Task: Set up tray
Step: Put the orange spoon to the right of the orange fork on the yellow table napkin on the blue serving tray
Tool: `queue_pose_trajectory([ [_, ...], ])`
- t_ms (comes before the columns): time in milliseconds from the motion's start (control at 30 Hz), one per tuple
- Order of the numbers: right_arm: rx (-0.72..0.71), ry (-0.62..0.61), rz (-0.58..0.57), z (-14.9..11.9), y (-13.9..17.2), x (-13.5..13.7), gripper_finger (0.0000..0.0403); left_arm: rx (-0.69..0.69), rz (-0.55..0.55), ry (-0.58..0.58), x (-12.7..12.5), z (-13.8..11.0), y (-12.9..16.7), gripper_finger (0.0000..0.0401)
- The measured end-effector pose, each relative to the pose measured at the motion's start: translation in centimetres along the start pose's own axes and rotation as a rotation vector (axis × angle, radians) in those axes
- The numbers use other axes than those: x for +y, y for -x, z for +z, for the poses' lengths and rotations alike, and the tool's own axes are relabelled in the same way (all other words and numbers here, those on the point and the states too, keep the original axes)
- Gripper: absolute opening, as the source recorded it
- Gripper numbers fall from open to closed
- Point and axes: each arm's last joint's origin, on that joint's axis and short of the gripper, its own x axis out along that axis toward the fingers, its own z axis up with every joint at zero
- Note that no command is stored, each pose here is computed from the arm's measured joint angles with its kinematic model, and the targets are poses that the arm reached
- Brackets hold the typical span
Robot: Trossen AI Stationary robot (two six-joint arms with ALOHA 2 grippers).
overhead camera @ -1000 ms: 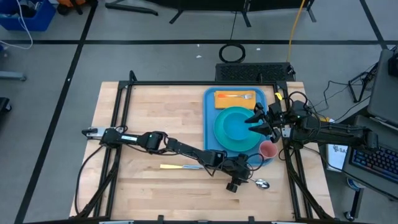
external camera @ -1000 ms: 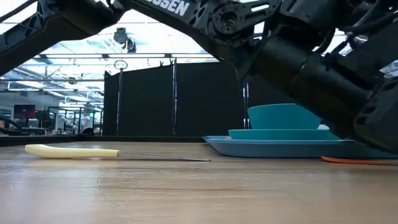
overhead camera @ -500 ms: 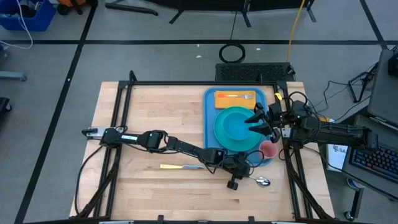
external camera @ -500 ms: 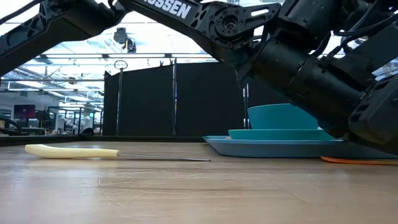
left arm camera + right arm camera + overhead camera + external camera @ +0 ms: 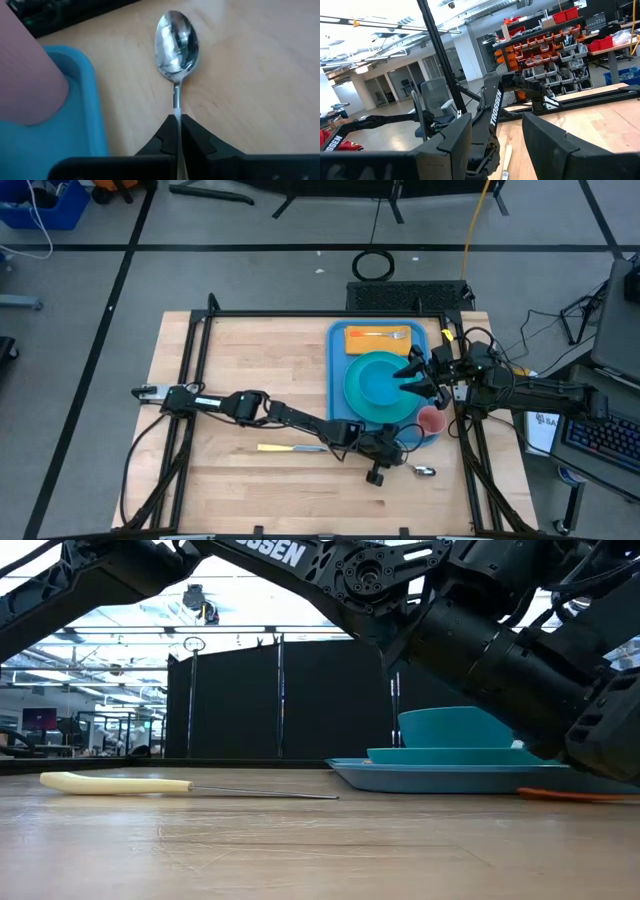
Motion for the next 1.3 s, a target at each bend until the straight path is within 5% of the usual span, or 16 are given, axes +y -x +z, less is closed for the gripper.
queue_pose_trajectory([
  [1300, 0.008, -0.006, -0.005, -0.1, 0.0, 0.0, 0.0164, 0.132, 0.045, -0.059, -0.4, 1.9, 2.6, 0.0001],
])
